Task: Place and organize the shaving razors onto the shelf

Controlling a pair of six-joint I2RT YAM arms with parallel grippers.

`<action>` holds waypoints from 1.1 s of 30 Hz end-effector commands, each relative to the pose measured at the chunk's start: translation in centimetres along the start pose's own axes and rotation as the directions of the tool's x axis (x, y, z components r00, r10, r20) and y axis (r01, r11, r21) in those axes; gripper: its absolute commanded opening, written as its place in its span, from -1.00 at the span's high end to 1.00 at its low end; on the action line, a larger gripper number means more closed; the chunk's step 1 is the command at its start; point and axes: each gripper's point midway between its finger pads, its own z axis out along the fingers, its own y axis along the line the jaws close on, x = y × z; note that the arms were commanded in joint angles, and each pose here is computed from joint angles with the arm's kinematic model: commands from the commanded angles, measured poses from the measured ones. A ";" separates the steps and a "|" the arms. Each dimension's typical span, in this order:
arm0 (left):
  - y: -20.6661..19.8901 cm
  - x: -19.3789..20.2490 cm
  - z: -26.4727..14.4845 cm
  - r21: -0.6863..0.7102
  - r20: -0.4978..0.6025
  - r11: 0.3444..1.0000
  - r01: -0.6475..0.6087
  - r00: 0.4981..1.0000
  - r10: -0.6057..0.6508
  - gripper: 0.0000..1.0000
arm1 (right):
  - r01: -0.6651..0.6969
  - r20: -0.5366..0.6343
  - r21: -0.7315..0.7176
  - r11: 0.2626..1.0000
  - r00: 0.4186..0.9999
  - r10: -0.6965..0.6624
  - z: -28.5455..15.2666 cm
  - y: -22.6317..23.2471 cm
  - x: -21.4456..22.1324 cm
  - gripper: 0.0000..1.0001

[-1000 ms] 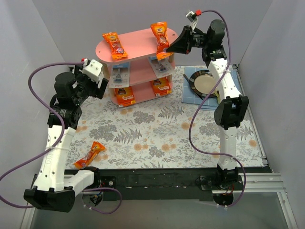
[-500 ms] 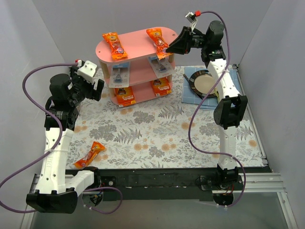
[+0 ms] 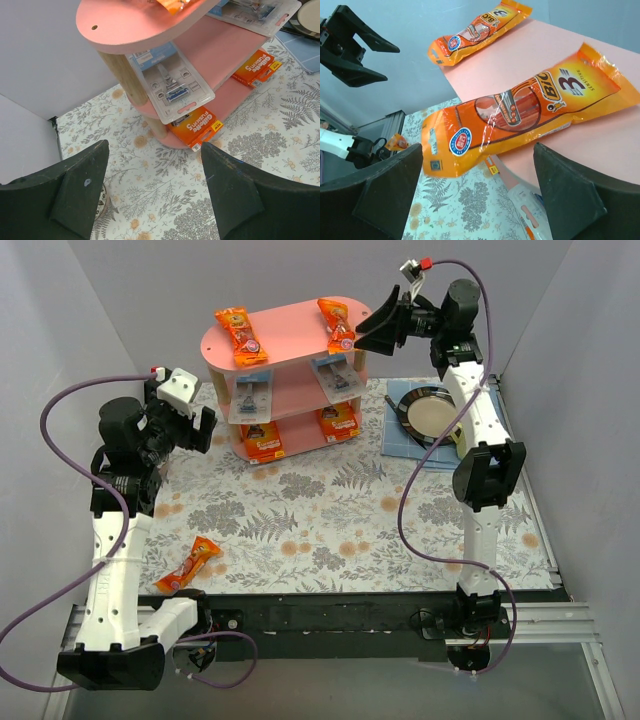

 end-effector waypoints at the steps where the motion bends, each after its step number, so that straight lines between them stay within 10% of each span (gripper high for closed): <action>1: -0.2 -0.8 -0.6 0.005 0.036 1.000 0.006 0.999 -0.006 -0.47 | 0.082 0.032 0.047 0.996 0.996 -0.083 -0.7 2.5 -3.5 -0.97; 21: -2.3 -0.1 0.6 0.105 0.052 0.989 0.106 0.992 -0.112 -0.47 | 0.304 0.079 0.405 0.862 0.928 -0.364 -6.1 4.1 -8.7 -0.94; 23: -3.2 0.9 1.0 0.147 0.026 0.978 0.146 0.988 -0.151 -0.45 | 0.338 0.049 0.485 0.807 0.910 -0.411 -6.0 3.6 -8.3 -0.78; 30: -4.8 1.3 1.1 0.217 0.025 0.956 0.200 0.977 -0.210 -0.40 | 0.339 0.047 0.378 0.862 0.923 -0.383 -0.3 9.4 -5.9 0.97; 33: -4.7 1.2 1.0 0.216 0.033 0.957 0.195 0.978 -0.207 -0.40 | 0.293 0.006 0.311 0.904 0.951 -0.310 2.0 10.9 -3.1 0.97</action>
